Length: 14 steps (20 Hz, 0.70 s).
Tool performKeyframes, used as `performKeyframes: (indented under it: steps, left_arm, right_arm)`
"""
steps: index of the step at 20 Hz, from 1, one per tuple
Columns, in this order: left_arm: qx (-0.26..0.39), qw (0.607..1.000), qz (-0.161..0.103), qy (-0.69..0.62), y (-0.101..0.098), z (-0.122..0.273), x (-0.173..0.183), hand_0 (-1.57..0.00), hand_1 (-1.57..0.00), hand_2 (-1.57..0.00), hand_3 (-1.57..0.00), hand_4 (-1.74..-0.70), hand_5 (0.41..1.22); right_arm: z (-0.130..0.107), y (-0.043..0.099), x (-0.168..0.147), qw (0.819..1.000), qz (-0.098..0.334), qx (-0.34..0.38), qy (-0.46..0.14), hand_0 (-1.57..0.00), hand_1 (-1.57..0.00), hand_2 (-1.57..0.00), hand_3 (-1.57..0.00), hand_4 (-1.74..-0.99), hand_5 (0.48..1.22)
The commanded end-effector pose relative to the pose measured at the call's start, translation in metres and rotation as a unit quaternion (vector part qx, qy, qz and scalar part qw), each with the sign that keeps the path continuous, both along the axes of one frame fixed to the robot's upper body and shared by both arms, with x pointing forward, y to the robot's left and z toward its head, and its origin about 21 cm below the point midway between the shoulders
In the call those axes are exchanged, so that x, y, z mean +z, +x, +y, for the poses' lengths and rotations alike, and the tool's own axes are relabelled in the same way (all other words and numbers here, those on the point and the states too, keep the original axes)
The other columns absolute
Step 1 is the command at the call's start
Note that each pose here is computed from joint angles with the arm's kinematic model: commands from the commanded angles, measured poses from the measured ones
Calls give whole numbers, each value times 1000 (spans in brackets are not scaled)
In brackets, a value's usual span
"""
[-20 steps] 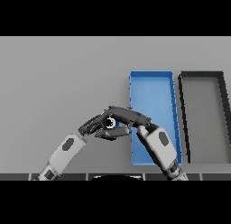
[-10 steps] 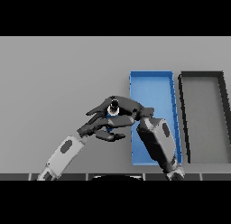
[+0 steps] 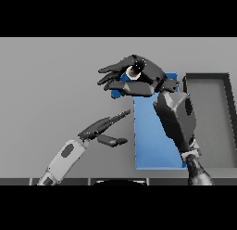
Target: Pick up the blue pipe and place it into the blue bin.
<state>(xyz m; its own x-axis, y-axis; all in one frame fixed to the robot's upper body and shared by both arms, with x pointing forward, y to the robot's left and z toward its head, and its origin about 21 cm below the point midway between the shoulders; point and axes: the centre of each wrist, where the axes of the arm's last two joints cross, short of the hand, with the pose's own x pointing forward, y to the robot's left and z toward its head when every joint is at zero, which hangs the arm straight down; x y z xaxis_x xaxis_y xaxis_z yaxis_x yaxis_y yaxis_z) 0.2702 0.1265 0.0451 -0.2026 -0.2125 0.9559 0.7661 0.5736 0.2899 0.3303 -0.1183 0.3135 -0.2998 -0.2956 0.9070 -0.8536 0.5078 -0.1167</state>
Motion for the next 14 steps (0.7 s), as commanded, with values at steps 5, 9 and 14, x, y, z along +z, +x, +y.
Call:
performKeyframes:
  steps: [5,9,14]
  left_arm:
    - [7,1000,-1,8,-3,3,0,1,1,1,1,-841,477]
    - [15,1000,-5,15,-3,7,4,1,1,1,1,-829,465]
    - [16,1000,-8,18,-4,15,2,1,1,1,1,-828,463]
  right_arm:
    - [-36,39,-2,990,28,-138,-23,-1571,-1571,-1571,-1571,-1498,1221]
    - [-81,68,-36,968,110,-222,-44,-1571,-1571,-1571,-1571,-1499,1221]
    - [-118,71,-95,931,206,-289,-80,-1571,-1571,-1571,-1571,-1499,1221]
